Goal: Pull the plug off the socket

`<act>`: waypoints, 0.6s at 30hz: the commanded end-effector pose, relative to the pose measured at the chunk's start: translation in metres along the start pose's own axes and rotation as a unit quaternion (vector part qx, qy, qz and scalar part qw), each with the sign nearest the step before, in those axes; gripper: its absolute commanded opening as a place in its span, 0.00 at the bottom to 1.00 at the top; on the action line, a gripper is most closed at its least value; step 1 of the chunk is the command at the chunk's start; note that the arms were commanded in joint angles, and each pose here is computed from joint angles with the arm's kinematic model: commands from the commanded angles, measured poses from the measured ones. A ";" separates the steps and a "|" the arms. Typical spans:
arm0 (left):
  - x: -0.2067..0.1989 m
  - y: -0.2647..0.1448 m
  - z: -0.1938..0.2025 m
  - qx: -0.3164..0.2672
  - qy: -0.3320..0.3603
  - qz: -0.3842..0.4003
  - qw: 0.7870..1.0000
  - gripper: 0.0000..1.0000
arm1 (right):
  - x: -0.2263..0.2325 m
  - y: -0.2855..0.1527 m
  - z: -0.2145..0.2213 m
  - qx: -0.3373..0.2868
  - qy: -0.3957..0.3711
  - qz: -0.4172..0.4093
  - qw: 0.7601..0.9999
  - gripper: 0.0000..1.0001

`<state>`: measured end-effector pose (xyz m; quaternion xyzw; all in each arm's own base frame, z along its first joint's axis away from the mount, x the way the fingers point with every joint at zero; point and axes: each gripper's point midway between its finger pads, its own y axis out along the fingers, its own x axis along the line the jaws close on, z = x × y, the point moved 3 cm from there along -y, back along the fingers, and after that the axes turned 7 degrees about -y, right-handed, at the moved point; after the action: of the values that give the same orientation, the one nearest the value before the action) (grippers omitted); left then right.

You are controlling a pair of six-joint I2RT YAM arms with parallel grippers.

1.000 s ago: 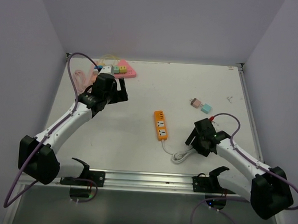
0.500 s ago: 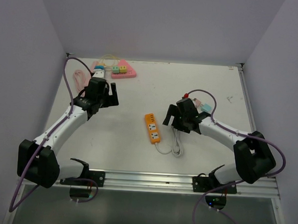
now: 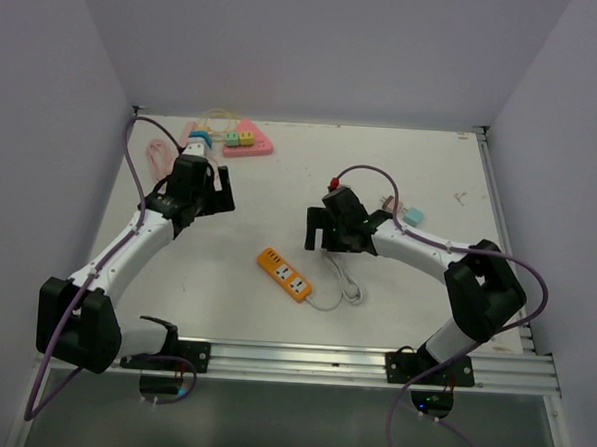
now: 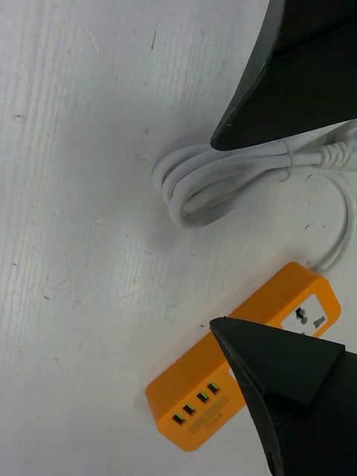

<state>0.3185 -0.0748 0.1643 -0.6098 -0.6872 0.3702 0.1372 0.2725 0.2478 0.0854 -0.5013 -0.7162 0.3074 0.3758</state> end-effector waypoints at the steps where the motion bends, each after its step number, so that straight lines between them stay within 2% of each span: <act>1: -0.001 0.003 -0.003 -0.005 0.007 0.009 1.000 0.94 | -0.010 -0.029 -0.018 -0.025 -0.055 0.031 0.998 0.98; 10: 0.001 0.005 0.000 0.000 0.008 0.004 1.000 0.94 | -0.025 -0.038 0.038 0.033 -0.125 0.034 0.991 0.93; 18: 0.004 0.006 0.001 -0.001 0.010 -0.004 1.000 0.94 | -0.032 -0.012 0.045 0.051 -0.156 0.063 0.984 0.84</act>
<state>0.3179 -0.0757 0.1602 -0.6095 -0.6842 0.3742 0.1427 0.2258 0.2121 0.0704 -0.4642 -0.7202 0.4245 0.2927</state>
